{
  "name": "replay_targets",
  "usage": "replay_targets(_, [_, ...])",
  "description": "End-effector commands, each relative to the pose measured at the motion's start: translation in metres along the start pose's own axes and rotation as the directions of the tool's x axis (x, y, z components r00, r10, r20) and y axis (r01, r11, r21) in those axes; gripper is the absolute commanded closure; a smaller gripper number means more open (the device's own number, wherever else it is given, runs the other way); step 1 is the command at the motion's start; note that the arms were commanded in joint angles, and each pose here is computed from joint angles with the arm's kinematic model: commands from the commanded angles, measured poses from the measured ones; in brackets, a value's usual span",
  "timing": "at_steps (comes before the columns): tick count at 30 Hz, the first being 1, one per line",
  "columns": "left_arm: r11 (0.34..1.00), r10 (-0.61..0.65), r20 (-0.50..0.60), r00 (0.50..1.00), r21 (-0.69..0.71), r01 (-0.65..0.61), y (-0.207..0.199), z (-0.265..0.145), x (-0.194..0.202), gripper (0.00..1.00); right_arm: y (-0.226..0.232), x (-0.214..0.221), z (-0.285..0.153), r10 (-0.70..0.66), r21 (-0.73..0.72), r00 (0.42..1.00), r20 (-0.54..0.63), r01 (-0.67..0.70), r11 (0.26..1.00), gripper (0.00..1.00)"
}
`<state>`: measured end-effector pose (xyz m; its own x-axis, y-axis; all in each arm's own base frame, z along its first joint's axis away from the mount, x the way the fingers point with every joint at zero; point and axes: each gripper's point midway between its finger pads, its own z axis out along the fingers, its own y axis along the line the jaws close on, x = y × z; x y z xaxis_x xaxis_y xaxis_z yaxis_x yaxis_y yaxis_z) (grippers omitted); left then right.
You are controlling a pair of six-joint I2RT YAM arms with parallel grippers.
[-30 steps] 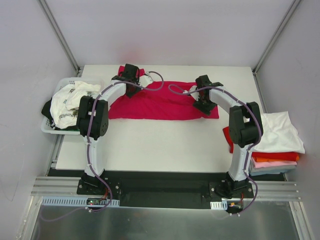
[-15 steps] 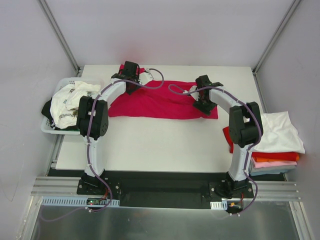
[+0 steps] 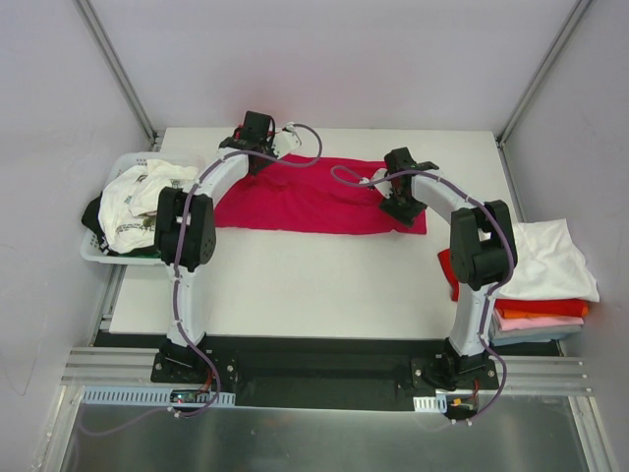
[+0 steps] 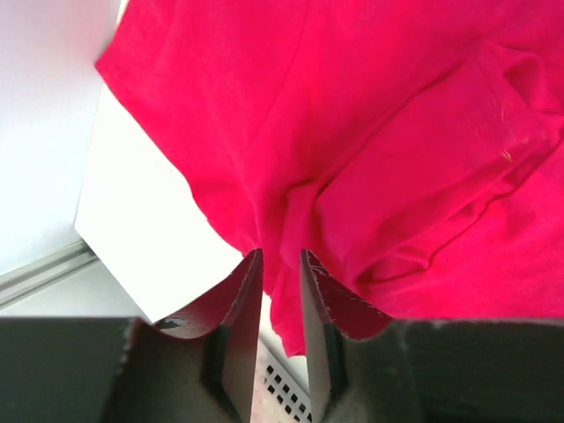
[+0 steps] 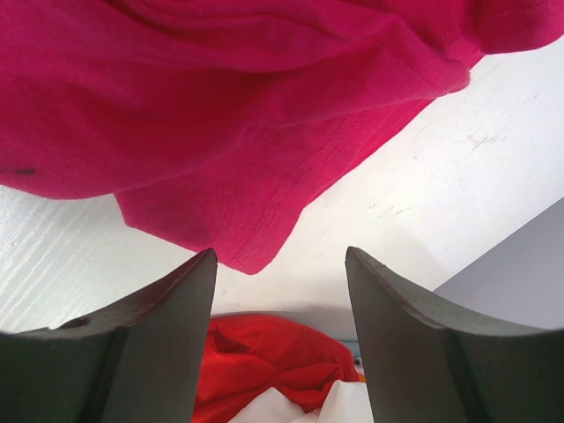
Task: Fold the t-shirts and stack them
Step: Fold the flattened tshirt in 1/3 of the way
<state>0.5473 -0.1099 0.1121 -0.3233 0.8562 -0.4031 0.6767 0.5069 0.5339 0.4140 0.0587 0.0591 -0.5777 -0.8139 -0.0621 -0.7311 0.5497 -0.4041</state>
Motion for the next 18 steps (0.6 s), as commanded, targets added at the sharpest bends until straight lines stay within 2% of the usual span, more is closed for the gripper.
replay_targets(1, [0.999, 0.014, -0.024, 1.000, -0.036, -0.015, 0.011, 0.007, 0.002, 0.76, 0.001, 0.002, -0.007, 0.016, -0.010, 1.000, 0.006, -0.016, 1.000, 0.36])
replay_targets(11, [0.999, -0.017, -0.026, 1.000, -0.037, 0.016, 0.007, 0.004, 0.007, 0.72, -0.001, 0.003, -0.011, 0.018, -0.005, 1.000, 0.013, -0.018, 1.000, 0.37])
replay_targets(16, [0.998, -0.060, 0.022, 0.998, -0.023, 0.061, 0.004, -0.018, 0.000, 0.71, -0.007, 0.001, -0.018, 0.045, 0.022, 0.998, 0.041, -0.046, 0.999, 0.35])
replay_targets(18, [0.997, -0.081, 0.032, 0.996, -0.011, 0.082, -0.003, -0.030, 0.003, 0.66, -0.009, 0.000, -0.019, 0.051, 0.035, 0.997, 0.052, -0.053, 0.998, 0.33])
